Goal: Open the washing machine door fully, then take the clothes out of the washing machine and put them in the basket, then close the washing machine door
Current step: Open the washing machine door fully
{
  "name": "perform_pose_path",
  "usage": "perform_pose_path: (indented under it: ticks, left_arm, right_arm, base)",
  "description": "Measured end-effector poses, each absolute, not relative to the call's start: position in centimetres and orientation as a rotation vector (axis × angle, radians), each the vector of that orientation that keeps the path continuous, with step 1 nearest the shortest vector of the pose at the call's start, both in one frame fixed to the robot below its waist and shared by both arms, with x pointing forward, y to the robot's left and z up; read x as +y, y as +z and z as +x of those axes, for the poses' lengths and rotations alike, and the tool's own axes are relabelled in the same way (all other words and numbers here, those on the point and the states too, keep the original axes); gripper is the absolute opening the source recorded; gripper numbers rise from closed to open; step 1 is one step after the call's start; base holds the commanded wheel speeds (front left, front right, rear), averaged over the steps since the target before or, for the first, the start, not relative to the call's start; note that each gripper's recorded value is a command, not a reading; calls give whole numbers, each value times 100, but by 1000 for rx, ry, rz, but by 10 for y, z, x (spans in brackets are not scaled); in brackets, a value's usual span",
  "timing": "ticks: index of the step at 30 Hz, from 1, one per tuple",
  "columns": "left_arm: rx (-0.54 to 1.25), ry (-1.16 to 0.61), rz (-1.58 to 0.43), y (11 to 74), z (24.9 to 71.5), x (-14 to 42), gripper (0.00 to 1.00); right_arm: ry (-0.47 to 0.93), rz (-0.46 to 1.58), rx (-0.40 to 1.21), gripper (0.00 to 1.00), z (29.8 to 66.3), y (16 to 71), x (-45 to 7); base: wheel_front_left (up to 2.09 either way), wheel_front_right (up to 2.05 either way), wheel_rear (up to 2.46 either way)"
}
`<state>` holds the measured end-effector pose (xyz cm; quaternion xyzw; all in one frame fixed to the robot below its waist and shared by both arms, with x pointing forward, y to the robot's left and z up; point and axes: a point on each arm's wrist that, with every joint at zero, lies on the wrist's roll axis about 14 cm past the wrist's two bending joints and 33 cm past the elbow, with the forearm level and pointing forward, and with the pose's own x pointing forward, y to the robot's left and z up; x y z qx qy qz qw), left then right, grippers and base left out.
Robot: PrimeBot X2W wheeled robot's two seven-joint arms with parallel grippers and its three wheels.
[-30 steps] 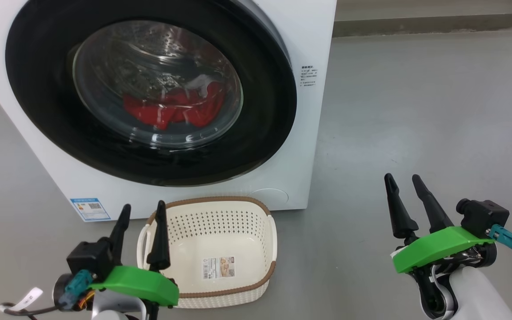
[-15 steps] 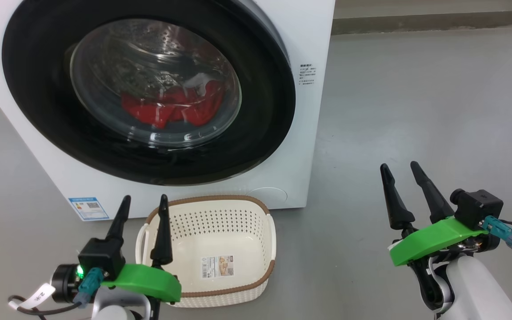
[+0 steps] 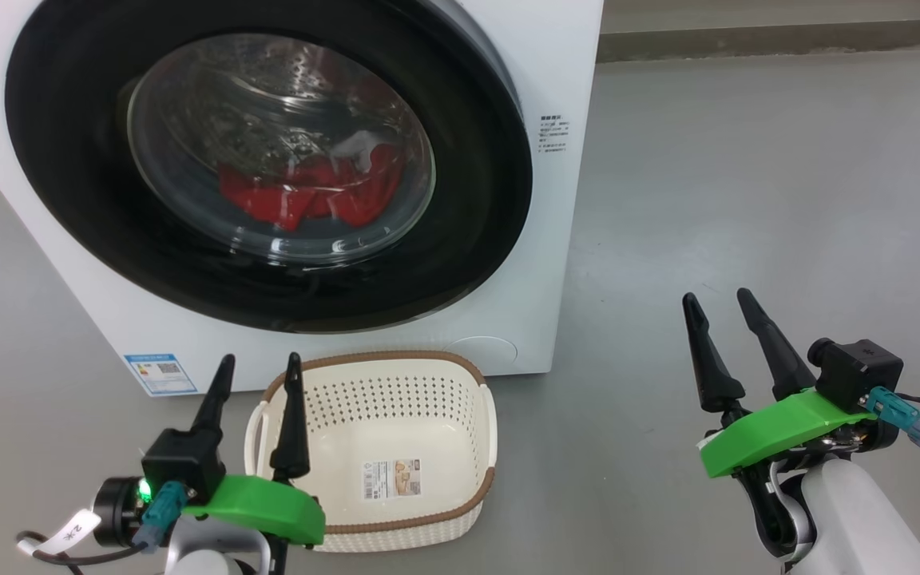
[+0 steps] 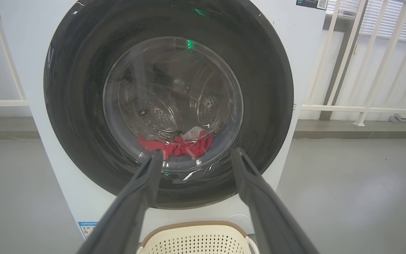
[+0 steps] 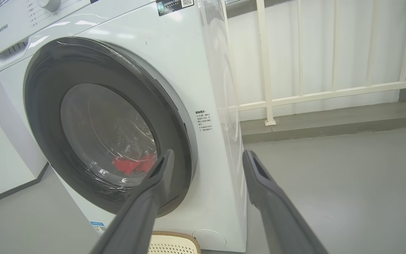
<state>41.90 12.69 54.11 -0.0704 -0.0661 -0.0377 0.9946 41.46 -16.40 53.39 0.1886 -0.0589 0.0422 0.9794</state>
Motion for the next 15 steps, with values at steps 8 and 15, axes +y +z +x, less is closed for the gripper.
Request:
perform_pose_path:
  ticks: [8, 15]
  left_arm:
    - [-131, -73, -143, 540, 418, 128, 100]
    - [-126, -77, -146, 537, 423, 127, 100]
  right_arm:
    - [87, 378, -112, 100, 416, 532, -163]
    - [94, 378, -89, 100, 425, 524, -159]
  base:
    - [0, 0, 0]
    - [0, 0, 0]
